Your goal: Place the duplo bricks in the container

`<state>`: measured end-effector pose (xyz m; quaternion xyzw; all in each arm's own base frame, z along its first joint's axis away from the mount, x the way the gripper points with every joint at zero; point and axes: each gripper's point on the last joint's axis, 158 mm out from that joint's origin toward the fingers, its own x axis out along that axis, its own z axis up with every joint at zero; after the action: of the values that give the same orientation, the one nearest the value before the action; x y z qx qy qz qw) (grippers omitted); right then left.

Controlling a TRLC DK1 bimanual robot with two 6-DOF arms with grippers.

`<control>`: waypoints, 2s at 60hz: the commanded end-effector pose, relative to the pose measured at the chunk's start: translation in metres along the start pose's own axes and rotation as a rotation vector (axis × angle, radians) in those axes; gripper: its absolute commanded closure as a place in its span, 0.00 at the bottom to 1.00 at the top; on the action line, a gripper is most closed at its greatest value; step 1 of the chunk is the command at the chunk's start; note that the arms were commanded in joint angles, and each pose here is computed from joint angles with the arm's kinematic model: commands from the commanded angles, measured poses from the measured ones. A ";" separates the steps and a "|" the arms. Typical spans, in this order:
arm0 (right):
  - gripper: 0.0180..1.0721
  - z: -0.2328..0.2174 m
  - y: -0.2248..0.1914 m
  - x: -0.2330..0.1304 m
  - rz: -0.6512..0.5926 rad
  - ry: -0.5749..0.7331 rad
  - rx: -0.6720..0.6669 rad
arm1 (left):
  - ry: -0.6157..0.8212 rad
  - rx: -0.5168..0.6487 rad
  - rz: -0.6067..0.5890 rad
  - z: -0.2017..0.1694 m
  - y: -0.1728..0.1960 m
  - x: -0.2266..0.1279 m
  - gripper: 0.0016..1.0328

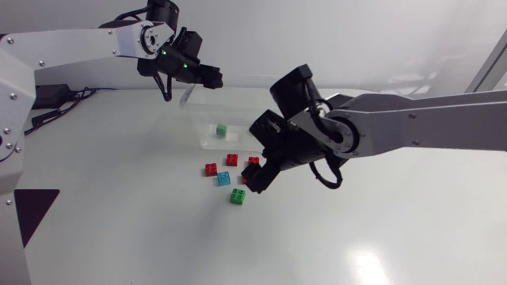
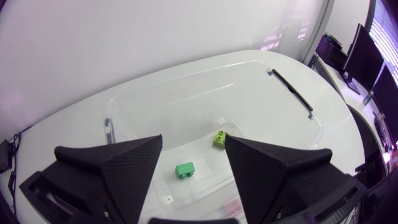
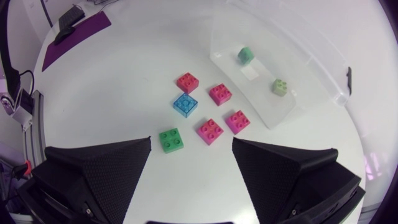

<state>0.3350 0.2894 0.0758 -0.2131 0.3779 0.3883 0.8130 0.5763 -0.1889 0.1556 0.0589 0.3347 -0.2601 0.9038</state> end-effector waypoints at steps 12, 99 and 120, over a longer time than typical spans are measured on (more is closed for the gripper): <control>0.10 -0.034 0.031 0.049 0.094 0.141 -0.045 | -0.091 0.013 -0.038 0.025 0.001 -0.106 0.17; 0.84 -0.033 0.040 0.009 0.129 0.293 -0.110 | 0.479 0.657 -0.353 -0.239 -0.065 -0.014 0.17; 0.84 0.008 0.037 -0.061 0.096 0.148 -0.101 | 0.438 0.782 -0.371 -0.237 -0.060 0.013 0.23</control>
<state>0.2874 0.2906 0.1139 -0.2738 0.4300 0.4295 0.7454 0.4114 -0.1749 -0.0257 0.3679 0.4144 -0.4915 0.6718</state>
